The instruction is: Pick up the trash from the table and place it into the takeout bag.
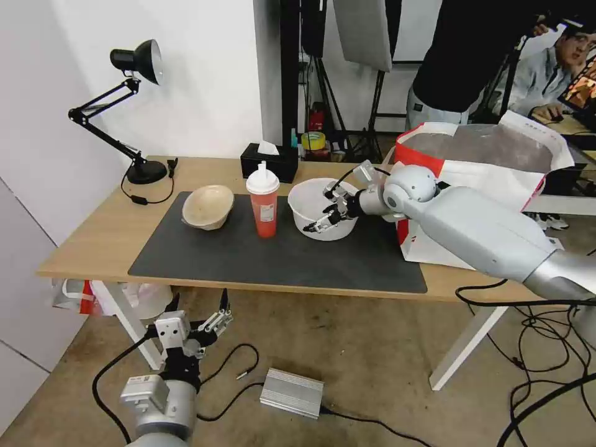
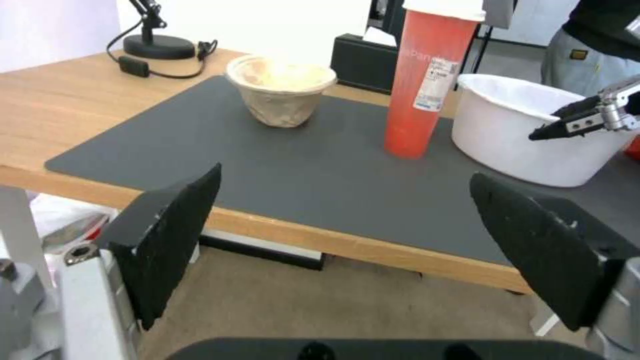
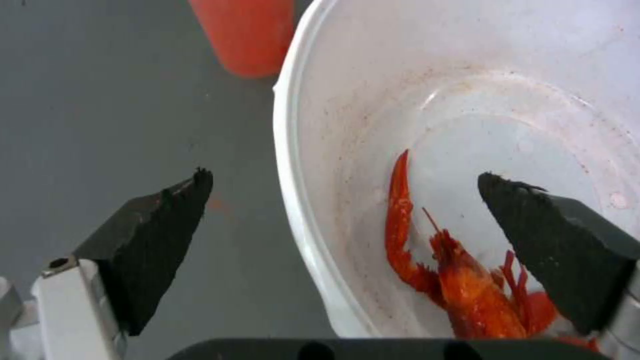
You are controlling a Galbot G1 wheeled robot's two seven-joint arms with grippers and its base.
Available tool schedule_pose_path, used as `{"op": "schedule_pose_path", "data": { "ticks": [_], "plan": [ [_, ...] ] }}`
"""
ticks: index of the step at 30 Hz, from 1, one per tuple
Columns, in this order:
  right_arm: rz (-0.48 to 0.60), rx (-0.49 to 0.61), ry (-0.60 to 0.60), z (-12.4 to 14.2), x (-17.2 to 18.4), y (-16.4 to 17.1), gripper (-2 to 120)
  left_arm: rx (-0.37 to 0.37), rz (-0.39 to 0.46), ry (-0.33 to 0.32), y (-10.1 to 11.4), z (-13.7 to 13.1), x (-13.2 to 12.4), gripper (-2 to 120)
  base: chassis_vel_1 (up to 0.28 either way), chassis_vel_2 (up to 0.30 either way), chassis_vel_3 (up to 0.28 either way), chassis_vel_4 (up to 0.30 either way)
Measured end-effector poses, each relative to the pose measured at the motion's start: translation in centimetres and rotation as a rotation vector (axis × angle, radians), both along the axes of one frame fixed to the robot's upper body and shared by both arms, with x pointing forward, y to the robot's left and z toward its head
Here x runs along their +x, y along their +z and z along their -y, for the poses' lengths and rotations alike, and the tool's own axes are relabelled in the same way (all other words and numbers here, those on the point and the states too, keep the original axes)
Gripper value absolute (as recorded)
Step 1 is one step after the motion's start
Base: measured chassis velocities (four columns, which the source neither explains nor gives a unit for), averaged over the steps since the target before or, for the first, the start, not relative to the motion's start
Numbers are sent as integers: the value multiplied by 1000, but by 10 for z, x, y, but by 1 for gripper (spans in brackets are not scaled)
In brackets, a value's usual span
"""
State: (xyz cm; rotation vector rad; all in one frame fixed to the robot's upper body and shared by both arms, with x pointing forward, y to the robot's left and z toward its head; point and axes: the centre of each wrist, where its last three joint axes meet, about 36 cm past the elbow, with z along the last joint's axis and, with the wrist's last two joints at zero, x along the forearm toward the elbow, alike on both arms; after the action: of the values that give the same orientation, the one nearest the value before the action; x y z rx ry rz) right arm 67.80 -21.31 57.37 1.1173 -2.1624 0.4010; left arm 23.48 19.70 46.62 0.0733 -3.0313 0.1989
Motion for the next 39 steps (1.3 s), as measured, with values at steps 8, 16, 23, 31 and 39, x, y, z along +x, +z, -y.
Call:
{"op": "schedule_pose_path", "data": {
  "ticks": [8,16,23,31,39],
  "plan": [
    [-7,-4,4,-3,3,-3,100,-1,3,1,1,-1,1,100,0,0,0,0],
    [-20,-9,9,-2,4,-12,100,1,-1,3,0,-1,0,100,0,0,0,0],
    [-24,-20,-1,7,5,-17,89,-3,-1,3,1,-1,-1,100,0,0,0,0],
    [-32,-21,-11,12,5,-21,65,-5,-1,3,1,0,-1,100,0,0,0,0],
    [-40,-19,-19,14,5,-26,39,-6,1,0,2,0,-1,100,0,0,0,0]
  ]
}}
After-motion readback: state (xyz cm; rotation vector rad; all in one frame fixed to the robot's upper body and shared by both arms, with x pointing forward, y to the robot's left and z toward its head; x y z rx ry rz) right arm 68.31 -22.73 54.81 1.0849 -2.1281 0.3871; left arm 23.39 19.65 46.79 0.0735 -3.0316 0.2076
